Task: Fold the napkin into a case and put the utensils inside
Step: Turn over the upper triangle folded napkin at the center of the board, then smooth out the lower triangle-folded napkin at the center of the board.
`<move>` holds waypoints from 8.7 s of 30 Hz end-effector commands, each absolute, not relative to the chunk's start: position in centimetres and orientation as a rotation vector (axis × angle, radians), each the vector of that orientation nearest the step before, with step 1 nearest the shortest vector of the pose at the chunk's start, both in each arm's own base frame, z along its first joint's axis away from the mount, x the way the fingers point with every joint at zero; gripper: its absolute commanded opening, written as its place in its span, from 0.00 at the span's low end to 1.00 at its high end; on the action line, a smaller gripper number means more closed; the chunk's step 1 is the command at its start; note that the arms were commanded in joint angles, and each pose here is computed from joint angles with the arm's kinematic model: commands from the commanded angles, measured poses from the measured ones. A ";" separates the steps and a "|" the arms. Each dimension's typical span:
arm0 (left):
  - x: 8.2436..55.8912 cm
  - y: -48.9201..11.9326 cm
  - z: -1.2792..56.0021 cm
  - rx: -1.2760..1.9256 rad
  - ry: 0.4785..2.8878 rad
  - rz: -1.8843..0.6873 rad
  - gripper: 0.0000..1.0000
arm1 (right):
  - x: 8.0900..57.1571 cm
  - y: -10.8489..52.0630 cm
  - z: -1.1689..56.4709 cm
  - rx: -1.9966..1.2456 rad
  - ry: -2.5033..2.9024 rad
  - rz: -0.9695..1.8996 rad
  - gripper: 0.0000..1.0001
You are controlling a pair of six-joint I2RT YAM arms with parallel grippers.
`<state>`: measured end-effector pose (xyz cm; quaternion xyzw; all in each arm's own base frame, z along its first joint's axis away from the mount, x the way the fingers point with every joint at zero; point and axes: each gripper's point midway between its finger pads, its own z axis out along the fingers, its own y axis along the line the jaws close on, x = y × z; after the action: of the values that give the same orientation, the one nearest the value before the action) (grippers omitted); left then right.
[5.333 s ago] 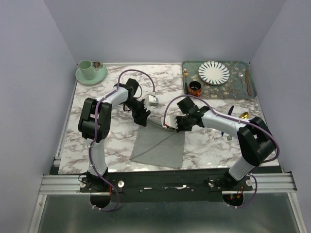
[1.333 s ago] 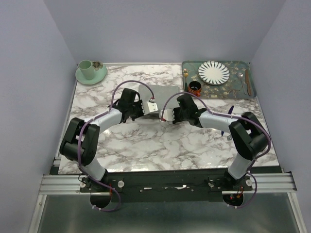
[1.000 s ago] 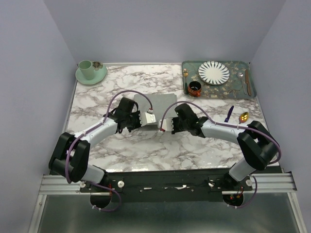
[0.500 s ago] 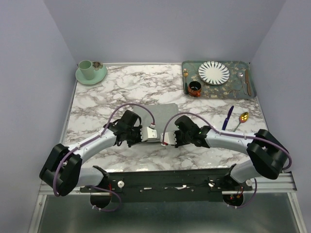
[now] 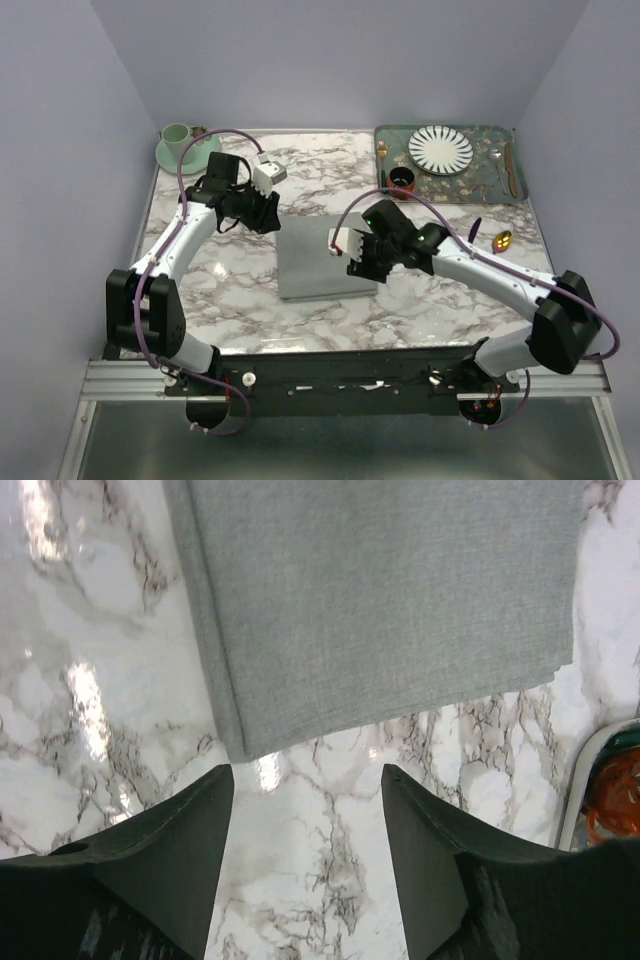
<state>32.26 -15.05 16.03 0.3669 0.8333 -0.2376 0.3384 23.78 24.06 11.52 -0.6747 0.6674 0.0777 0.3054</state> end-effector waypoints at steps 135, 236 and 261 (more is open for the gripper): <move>19.6 -20.5 1.1 1.708 2.031 -0.195 0.92 | 27.0 20.5 6.4 -0.535 2.942 1.167 0.01; 18.5 -20.2 2.0 1.644 2.077 -0.250 0.98 | 26.4 18.1 0.0 -0.579 3.196 0.835 0.01; 32.2 -15.5 4.8 0.955 2.469 -0.558 0.38 | 38.2 17.3 5.2 -0.810 2.816 0.368 0.38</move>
<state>32.31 -15.84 6.03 0.3352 0.8878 -0.2086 0.2365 34.68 17.39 3.22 -0.2530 0.9545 0.1542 0.0328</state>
